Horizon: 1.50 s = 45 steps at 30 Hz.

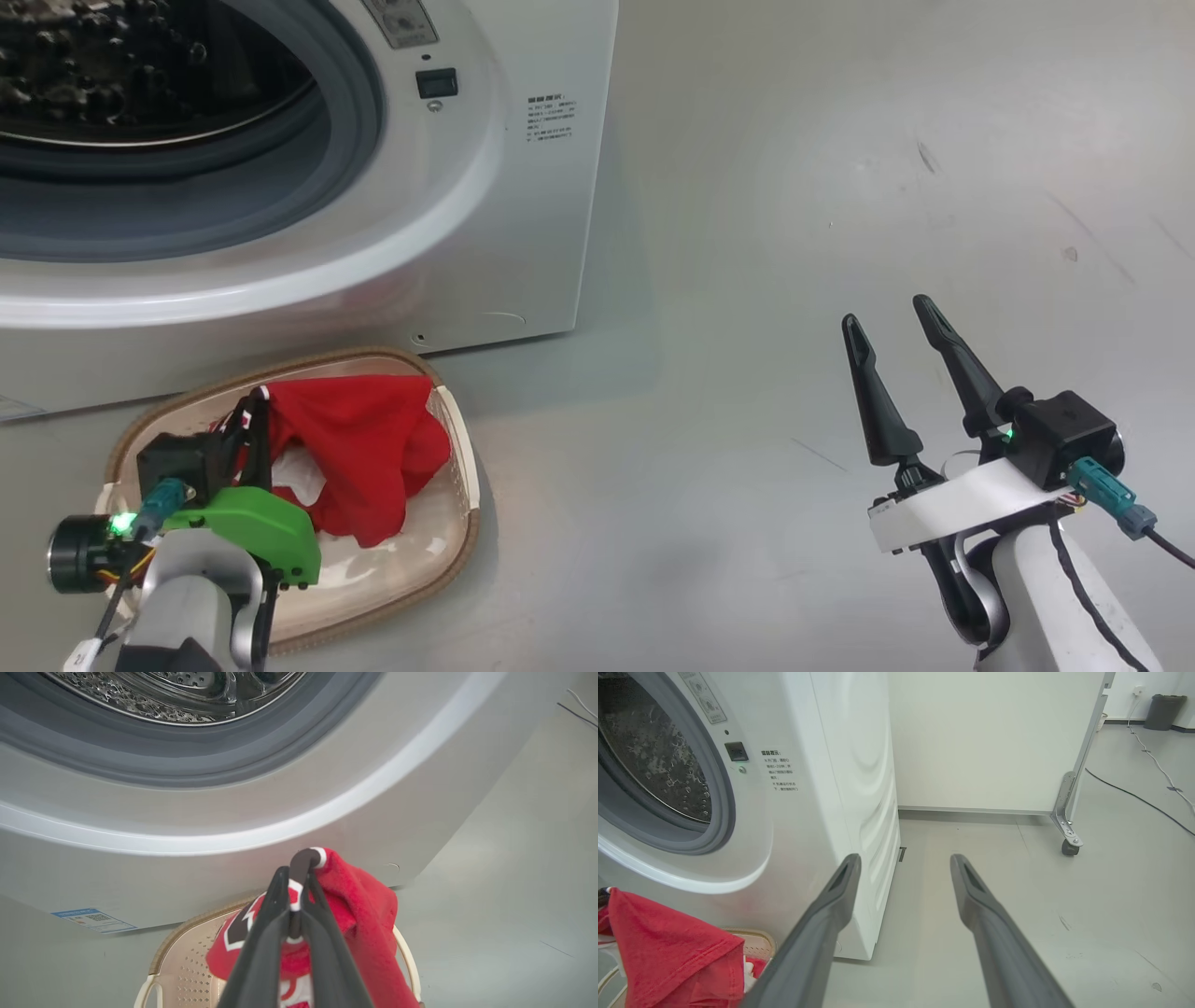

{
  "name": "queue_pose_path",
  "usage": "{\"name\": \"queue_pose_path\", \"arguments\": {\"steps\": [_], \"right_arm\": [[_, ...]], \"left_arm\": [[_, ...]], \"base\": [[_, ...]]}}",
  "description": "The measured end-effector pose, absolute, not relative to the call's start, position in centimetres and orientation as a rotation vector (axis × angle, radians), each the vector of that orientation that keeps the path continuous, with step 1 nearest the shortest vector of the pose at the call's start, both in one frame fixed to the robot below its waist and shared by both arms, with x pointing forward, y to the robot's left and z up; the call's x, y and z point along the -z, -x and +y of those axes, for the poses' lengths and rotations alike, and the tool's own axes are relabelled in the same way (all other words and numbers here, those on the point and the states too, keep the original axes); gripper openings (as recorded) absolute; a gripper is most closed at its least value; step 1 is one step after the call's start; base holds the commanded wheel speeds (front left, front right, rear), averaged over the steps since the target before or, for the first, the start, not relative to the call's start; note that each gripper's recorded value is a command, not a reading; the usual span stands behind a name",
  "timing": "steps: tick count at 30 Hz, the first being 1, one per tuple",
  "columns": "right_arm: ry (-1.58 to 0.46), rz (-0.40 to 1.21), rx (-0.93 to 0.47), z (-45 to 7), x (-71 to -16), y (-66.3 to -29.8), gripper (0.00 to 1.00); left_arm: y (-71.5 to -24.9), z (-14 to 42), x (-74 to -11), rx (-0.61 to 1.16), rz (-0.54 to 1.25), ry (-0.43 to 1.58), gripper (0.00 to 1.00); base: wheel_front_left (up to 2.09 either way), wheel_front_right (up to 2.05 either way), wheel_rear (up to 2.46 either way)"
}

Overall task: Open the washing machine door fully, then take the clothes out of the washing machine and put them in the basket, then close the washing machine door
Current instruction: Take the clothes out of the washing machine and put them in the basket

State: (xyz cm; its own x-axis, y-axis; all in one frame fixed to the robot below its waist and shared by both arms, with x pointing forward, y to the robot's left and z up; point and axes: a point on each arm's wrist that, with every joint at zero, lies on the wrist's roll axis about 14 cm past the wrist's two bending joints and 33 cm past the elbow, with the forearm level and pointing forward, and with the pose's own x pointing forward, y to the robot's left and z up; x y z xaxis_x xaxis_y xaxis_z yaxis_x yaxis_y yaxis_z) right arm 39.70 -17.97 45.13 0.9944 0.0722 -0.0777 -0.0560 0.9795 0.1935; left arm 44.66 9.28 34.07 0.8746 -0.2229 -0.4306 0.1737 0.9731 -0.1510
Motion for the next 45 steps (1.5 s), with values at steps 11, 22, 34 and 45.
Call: {"name": "queue_pose_path", "arguments": {"steps": [11, 22, 34, 45], "right_arm": [[-0.173, 0.145, -0.041, -18.9, -42.7, -40.9, 1.0], [-0.148, 0.189, -0.016, -20.2, -40.8, -41.6, 1.0], [-0.135, 0.205, -0.007, -20.7, -40.2, -41.7, 1.0], [-0.14, 0.205, -0.016, -20.4, -40.1, -41.9, 1.0]], "left_arm": [[-46.3, 9.6, -28.4, 0.185, 0.606, 0.074, 0.0], [-42.9, 11.7, -21.8, 0.119, 0.834, 0.032, 0.0], [-40.4, 13.1, -19.2, 0.022, 0.969, 0.069, 0.0], [-40.4, 13.3, -18.9, 0.013, 0.986, 0.067, 0.0]], "base": [[0.0, 0.0, 0.0], [0.0, 0.0, 0.0], [0.0, 0.0, 0.0], [0.0, 0.0, 0.0]]}}
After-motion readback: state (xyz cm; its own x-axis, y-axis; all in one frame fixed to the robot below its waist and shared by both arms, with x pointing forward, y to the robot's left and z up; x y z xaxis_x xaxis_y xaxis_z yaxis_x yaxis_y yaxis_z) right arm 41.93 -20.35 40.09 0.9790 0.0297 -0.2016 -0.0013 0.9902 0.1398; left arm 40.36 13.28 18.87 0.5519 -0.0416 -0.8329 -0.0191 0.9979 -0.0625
